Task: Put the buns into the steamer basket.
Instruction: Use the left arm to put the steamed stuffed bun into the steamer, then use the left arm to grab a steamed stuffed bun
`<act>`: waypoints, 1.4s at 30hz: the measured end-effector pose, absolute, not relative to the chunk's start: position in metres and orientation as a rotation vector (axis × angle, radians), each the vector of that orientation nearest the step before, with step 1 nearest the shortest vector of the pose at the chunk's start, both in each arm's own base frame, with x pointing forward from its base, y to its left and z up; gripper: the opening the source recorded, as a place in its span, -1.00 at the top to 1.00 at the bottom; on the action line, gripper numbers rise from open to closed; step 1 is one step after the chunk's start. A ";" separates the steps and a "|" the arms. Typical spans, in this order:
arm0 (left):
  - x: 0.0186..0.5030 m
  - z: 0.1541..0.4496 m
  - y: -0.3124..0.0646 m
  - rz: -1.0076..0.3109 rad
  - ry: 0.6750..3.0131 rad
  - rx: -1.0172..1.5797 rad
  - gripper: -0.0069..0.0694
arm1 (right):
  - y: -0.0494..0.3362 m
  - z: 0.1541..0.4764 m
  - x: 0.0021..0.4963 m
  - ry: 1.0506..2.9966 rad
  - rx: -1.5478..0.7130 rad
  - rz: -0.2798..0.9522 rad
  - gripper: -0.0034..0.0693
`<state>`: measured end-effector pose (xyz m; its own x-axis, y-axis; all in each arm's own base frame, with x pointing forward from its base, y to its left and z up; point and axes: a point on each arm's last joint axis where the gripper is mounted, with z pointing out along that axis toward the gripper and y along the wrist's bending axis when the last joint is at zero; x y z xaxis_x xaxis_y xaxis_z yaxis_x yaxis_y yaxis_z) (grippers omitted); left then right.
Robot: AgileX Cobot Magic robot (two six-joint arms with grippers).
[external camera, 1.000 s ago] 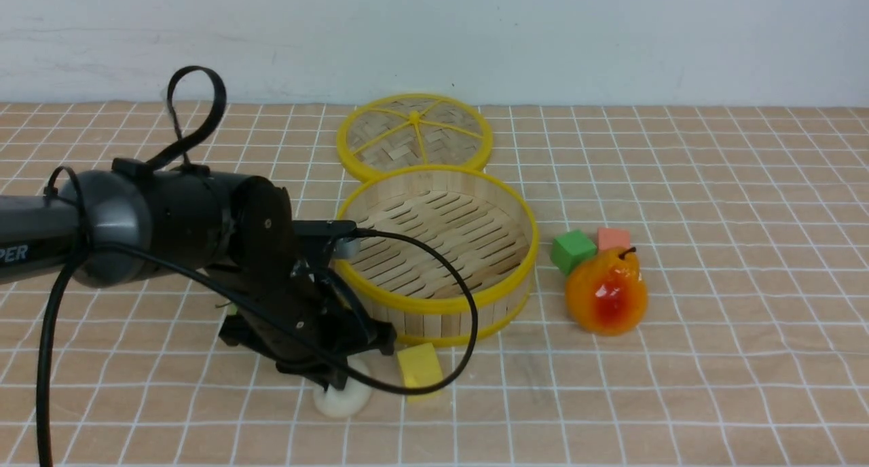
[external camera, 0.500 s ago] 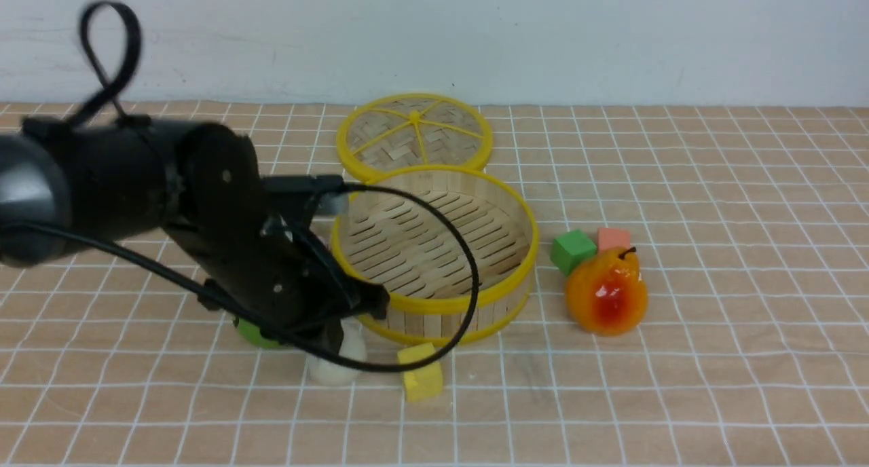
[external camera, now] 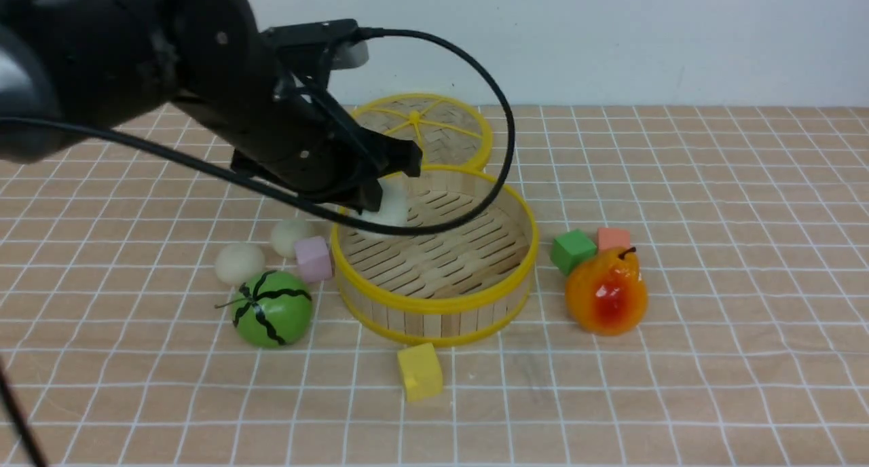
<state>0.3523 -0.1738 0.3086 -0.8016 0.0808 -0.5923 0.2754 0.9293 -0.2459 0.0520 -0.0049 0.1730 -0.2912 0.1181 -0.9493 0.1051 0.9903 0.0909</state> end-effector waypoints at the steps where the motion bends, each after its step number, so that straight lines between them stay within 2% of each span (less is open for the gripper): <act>1: 0.359 0.301 -0.177 -0.423 2.495 0.262 0.85 | -0.005 0.173 0.052 1.869 0.162 0.013 0.24; 9: 0.397 0.253 -0.196 -0.417 2.571 0.263 0.84 | -0.005 0.173 0.052 1.869 0.162 0.013 0.24; 16: 0.404 0.219 -0.201 -0.421 2.659 0.247 0.79 | -0.005 0.173 0.052 1.869 0.162 0.013 0.24; 20: 0.404 0.221 -0.201 -0.423 2.655 0.246 0.70 | -0.005 0.173 0.052 1.869 0.162 0.013 0.24; 25: 0.403 0.221 -0.201 -0.433 2.661 0.240 0.37 | -0.005 0.173 0.052 1.869 0.162 0.013 0.24; 30: 0.401 0.224 -0.201 -0.443 2.668 0.237 -0.07 | -0.005 0.173 0.052 1.869 0.162 0.013 0.24; 33: 0.399 0.230 -0.201 -0.447 2.662 0.240 -0.22 | -0.005 0.173 0.052 1.869 0.162 0.013 0.24; 40: 0.387 0.270 -0.195 -0.460 2.586 0.284 -0.29 | -0.005 0.173 0.052 1.869 0.162 0.013 0.24; 42: 0.376 0.297 -0.190 -0.474 2.543 0.295 -0.29 | -0.005 0.173 0.052 1.869 0.162 0.013 0.24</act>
<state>0.3756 -0.1900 0.2966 -0.8348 0.1123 -0.5390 0.2988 0.9147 -0.2722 0.0520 -0.0049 0.1730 -0.2912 0.1181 -0.9493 0.1051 0.9903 0.0909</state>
